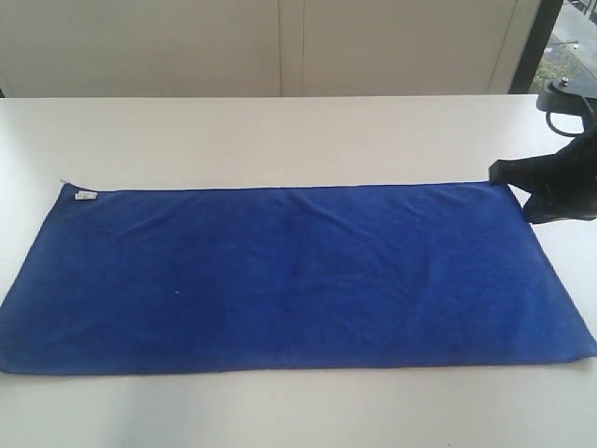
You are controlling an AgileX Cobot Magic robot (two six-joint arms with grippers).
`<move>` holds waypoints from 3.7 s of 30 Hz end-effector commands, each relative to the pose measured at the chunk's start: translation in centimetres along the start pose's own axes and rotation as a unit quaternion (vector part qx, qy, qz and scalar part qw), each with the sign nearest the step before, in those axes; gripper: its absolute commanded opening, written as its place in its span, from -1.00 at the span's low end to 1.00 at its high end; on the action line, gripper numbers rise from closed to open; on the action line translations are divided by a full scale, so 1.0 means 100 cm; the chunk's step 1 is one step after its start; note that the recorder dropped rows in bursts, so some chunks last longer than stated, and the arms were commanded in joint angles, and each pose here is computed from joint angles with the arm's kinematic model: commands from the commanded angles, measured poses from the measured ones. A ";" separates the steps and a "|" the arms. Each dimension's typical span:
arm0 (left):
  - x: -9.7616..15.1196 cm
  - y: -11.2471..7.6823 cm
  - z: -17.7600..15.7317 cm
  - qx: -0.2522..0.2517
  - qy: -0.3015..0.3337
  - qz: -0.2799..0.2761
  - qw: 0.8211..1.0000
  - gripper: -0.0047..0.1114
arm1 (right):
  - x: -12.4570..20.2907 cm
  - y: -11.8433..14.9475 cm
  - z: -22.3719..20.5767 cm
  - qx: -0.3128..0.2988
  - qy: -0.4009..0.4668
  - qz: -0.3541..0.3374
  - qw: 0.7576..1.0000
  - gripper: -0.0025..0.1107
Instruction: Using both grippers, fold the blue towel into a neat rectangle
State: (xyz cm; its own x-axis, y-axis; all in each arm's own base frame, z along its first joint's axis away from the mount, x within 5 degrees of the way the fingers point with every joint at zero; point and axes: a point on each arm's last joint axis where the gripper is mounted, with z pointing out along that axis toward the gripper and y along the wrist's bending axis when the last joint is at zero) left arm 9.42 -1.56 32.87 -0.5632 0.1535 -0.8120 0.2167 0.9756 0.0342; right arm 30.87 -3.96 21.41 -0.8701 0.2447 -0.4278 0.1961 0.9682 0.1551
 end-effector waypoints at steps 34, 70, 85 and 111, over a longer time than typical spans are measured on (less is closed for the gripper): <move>0.028 -0.008 -0.035 0.003 0.003 0.005 1.000 -0.92 | -0.004 -0.004 -0.003 0.021 -0.029 -0.096 0.995 -0.96; 0.028 -0.008 -0.035 0.003 0.003 0.005 1.000 -0.92 | 0.016 -0.042 0.104 0.057 0.065 -0.050 0.995 -0.50; 0.028 -0.008 -0.035 0.003 0.003 0.005 1.000 -0.92 | 0.010 -0.083 0.090 0.087 0.039 0.014 0.995 -0.96; 0.028 -0.008 -0.035 0.003 0.003 0.005 1.000 -0.92 | -0.040 -0.035 -0.047 0.080 -0.199 -0.045 0.976 -0.96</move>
State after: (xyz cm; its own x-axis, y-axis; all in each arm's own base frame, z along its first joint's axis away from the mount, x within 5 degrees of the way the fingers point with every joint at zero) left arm 5.03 -1.31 32.78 -0.5586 0.1683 -0.8122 0.2269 0.9728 0.0455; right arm 31.31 -10.46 24.55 -0.6741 0.1777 -0.7169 0.2776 0.9604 -0.0229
